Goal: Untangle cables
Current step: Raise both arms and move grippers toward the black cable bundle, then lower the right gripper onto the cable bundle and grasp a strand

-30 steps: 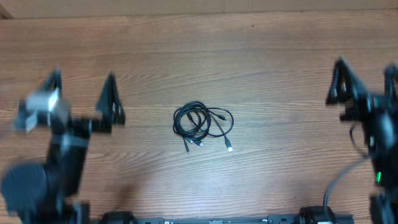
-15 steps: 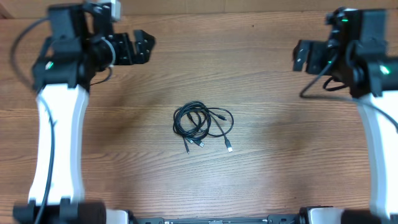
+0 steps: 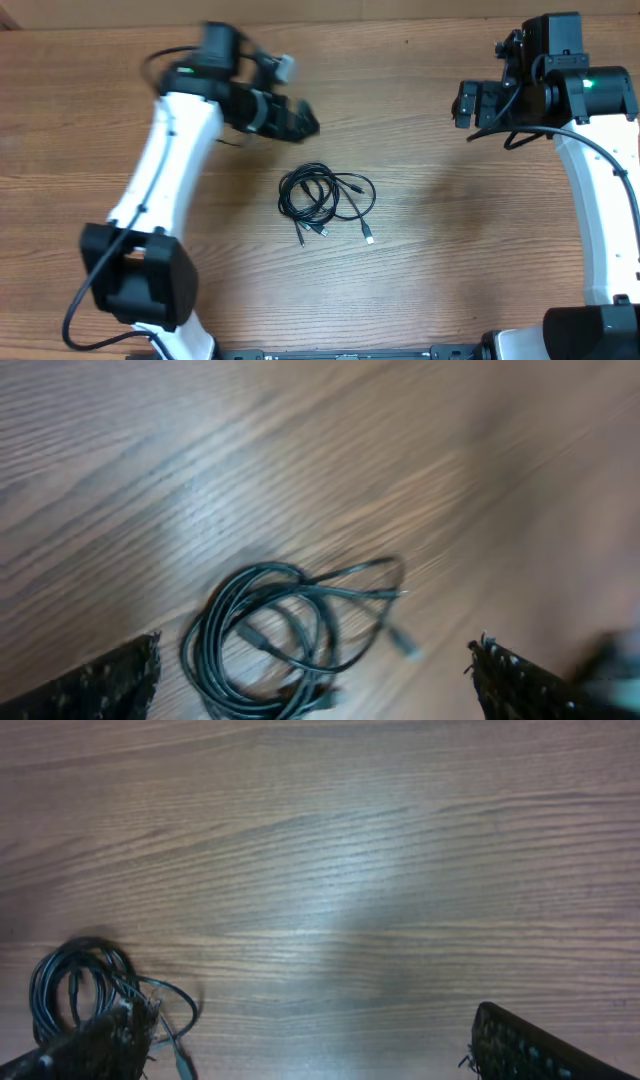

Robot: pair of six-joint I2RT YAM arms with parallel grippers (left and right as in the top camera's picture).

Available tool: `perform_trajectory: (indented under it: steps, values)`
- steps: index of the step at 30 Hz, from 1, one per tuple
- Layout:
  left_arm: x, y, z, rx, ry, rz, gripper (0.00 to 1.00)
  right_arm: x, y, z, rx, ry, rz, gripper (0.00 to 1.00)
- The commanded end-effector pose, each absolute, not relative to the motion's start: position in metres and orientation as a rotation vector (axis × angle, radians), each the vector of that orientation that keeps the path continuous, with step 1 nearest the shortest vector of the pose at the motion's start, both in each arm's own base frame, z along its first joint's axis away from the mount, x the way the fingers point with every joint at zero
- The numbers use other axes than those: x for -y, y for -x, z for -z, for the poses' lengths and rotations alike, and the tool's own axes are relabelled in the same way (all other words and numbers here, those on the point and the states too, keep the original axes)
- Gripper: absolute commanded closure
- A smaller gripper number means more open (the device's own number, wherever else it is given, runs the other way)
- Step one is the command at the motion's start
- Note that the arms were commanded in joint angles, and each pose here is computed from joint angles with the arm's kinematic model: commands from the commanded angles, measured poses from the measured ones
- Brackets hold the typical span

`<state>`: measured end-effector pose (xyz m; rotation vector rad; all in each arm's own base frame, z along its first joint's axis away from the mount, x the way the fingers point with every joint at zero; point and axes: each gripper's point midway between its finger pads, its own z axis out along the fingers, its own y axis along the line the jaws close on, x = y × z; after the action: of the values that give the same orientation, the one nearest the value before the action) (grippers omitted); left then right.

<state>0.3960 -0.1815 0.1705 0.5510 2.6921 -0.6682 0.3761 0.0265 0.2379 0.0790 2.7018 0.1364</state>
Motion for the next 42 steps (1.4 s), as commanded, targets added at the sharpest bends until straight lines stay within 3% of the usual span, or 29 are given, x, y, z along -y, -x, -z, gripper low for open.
perform_trajectory:
  steps: [1, 6, 20, 22, 28, 30, 36, 42]
  values:
    - [0.17, -0.404, -0.173, -2.66, -0.656, 0.167, 0.0, -0.037, -0.37, -0.25, -2.68, 0.041, -0.202, 0.0]
    - [0.157, -0.402, -0.194, -2.618, -0.513, -0.088, 0.0, -0.07, -0.357, -0.237, -2.716, 0.205, -0.454, 0.0]
    - [0.077, -0.339, -0.318, -2.426, -0.211, -0.057, 0.0, -0.154, -0.35, -0.15, -2.755, 0.434, -0.902, 0.0]
    - [0.079, -0.331, -0.327, -2.401, -0.21, -0.04, 0.0, -0.155, -0.338, -0.117, -2.856, 0.484, -0.736, 0.0]
    - [0.079, -0.326, -0.316, -2.449, -0.192, -0.042, 0.0, -0.185, -0.307, -0.076, -2.953, 0.658, -0.532, 0.0]
    - [0.076, -0.324, -0.31, -2.471, -0.191, -0.065, 0.0, -0.186, -0.3, -0.058, -2.972, 0.676, -0.319, 0.0]
    - [0.068, -0.319, -0.307, -2.494, -0.184, -0.116, 0.01, -0.17, -0.304, -0.037, -2.943, 0.577, -0.01, 0.0]
    - [0.067, -0.316, -0.305, -2.506, -0.187, -0.121, 0.0, -0.163, -0.315, -0.035, -2.925, 0.474, -0.004, 0.0]
